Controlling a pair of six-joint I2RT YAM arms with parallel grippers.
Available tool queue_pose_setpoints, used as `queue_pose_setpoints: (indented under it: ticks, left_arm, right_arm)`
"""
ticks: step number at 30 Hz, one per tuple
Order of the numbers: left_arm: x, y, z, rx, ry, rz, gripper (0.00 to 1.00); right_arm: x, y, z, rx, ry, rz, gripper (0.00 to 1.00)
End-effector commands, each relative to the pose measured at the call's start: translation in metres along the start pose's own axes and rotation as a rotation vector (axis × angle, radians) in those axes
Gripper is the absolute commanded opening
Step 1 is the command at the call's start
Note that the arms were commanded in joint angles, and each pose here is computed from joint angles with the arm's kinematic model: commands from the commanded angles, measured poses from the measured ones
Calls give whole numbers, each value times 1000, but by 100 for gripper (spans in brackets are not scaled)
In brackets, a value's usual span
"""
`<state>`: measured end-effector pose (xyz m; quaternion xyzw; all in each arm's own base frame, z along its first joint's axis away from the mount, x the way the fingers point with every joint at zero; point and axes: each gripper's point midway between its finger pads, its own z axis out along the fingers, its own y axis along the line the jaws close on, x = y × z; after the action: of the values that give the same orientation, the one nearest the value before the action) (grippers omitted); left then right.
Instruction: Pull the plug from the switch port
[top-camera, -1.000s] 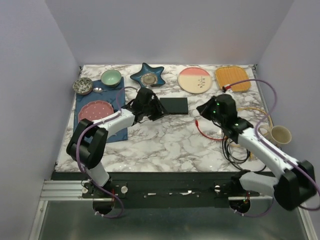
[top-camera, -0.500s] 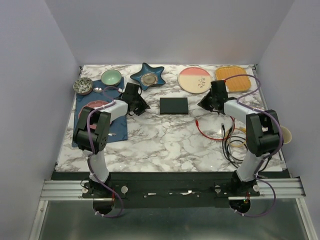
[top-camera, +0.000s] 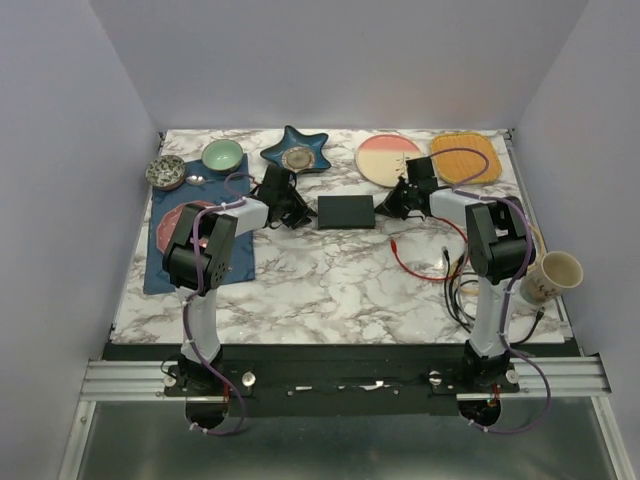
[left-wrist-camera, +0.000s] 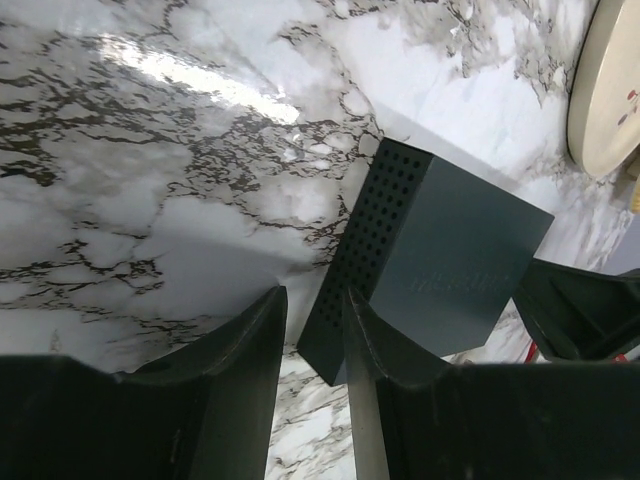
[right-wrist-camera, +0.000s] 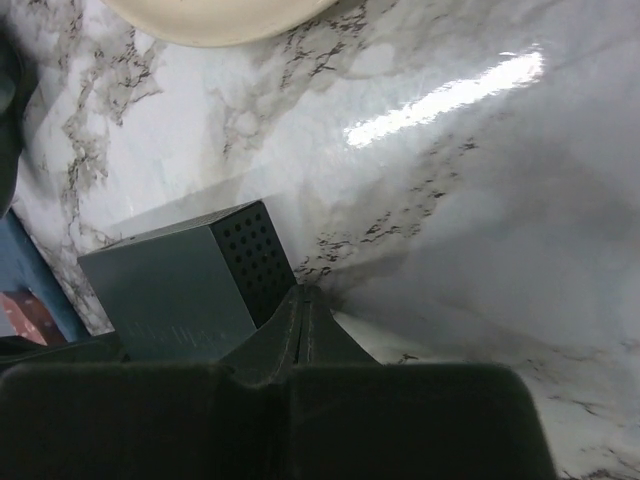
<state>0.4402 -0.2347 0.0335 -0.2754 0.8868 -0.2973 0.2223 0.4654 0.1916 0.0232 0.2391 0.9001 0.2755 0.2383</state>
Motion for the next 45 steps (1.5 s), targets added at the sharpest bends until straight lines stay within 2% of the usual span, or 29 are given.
queue_pose_setpoints:
  ticks: [1, 9, 10, 16, 17, 19, 20, 31, 37, 40, 44, 45]
  left_arm:
    - [35, 18, 15, -45, 101, 34, 43]
    - [87, 13, 2, -15, 177, 123, 42]
    - [91, 10, -5, -4, 179, 138, 43]
    - [131, 40, -39, -33, 217, 201, 42]
    - [140, 56, -45, -63, 233, 200, 42]
    - [143, 58, -58, -52, 222, 206, 42]
    - [151, 72, -63, -74, 233, 207, 42]
    - [154, 99, -109, -80, 163, 200, 42]
    - [149, 116, -117, -126, 117, 204, 42]
    - [138, 110, -122, -144, 81, 222, 44]
    - [100, 87, -140, -178, -37, 273, 55]
    - [89, 83, -145, -183, -68, 278, 57]
  right_arm:
    - [36, 19, 12, -89, 125, -69, 1]
    - [101, 43, -5, -125, 185, -187, 1]
    - [115, 33, -8, -106, 207, -192, 1]
    - [167, 26, -42, -120, 253, -272, 1]
    - [178, 7, -45, -82, 269, -274, 1]
    - [189, 5, -53, -102, 271, -288, 1]
    - [196, -6, -59, -94, 274, -287, 1]
    - [255, -31, -93, -111, 353, -373, 1]
    - [258, -30, -93, -135, 359, -385, 1]
    - [243, -25, -97, -113, 284, -398, 1]
    - [181, -28, -125, 10, -7, -391, 1]
    - [161, -8, -149, -51, -107, -393, 3]
